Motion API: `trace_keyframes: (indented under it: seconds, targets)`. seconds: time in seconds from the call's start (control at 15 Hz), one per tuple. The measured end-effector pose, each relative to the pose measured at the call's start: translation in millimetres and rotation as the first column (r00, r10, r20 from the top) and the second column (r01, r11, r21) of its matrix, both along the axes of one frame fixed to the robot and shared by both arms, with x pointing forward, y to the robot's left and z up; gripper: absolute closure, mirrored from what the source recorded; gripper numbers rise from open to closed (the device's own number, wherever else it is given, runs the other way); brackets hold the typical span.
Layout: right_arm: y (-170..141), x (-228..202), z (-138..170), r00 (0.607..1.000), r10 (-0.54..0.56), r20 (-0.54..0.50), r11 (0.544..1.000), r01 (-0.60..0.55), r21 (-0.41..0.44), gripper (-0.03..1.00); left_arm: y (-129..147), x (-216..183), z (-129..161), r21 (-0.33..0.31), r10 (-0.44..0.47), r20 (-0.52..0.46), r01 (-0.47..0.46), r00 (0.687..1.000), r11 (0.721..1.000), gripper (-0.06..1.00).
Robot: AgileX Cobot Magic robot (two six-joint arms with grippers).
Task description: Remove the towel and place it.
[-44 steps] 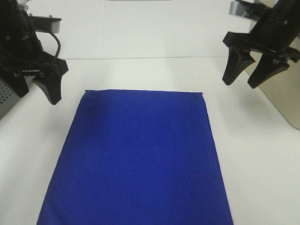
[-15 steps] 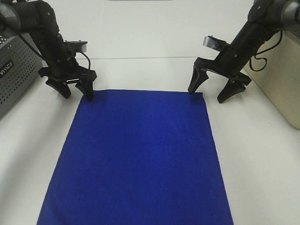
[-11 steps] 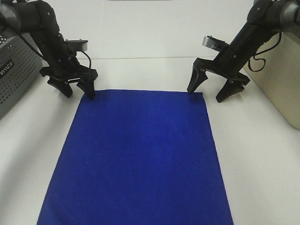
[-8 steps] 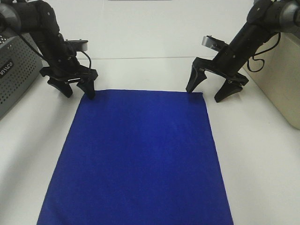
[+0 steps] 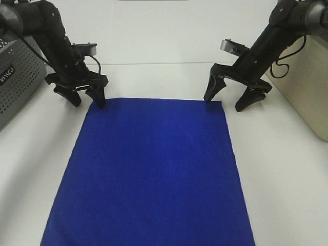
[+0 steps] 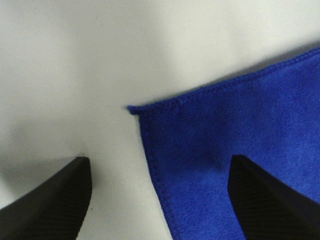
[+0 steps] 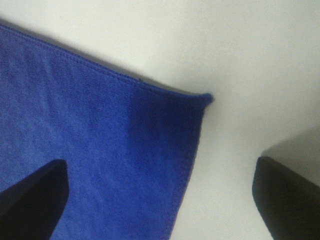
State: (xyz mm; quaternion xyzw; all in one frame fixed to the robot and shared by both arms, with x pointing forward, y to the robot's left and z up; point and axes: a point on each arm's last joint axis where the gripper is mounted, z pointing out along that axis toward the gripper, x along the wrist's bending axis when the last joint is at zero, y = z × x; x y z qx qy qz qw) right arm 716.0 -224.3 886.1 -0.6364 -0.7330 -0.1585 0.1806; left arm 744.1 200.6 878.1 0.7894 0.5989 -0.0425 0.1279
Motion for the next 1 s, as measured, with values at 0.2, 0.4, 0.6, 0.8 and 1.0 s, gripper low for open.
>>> trace_keyframes:
  seconds: [0.2, 0.4, 0.6, 0.8, 1.0]
  targets:
    - [-0.1, 1.2, -0.1, 1.0, -0.006, 0.011, 1.0, 0.006, -0.002, 0.0, 0.0, 0.0, -0.5, 0.0, 0.0, -0.001, 0.0, 1.0, 1.0, 0.22]
    - [0.0, 1.3, -0.1, 1.0, -0.007, 0.012, 1.0, 0.007, 0.0, 0.0, 0.0, 0.1, -0.5, 0.0, 0.0, 0.0, 0.0, 1.0, 1.0, 0.22]
    - [0.3, 1.5, 0.1, 1.0, -0.01, 0.014, 1.0, 0.01, 0.003, 0.0, 0.0, 0.2, -0.5, 0.0, 0.0, 0.001, 0.0, 1.0, 1.0, 0.22]
    - [2.5, 2.4, -0.1, 1.0, -0.025, 0.014, 0.999, 0.025, 0.031, 0.0, -3.0, -0.1, 0.5, -0.047, 0.017, -0.009, -0.017, 1.0, 0.999, 0.22]
    - [15.8, 2.6, -3.2, 0.999, -0.028, 0.015, 0.998, 0.027, 0.064, 0.0, -10.3, -1.1, 0.5, -0.085, 0.021, -0.017, -0.022, 1.0, 0.996, 0.22]
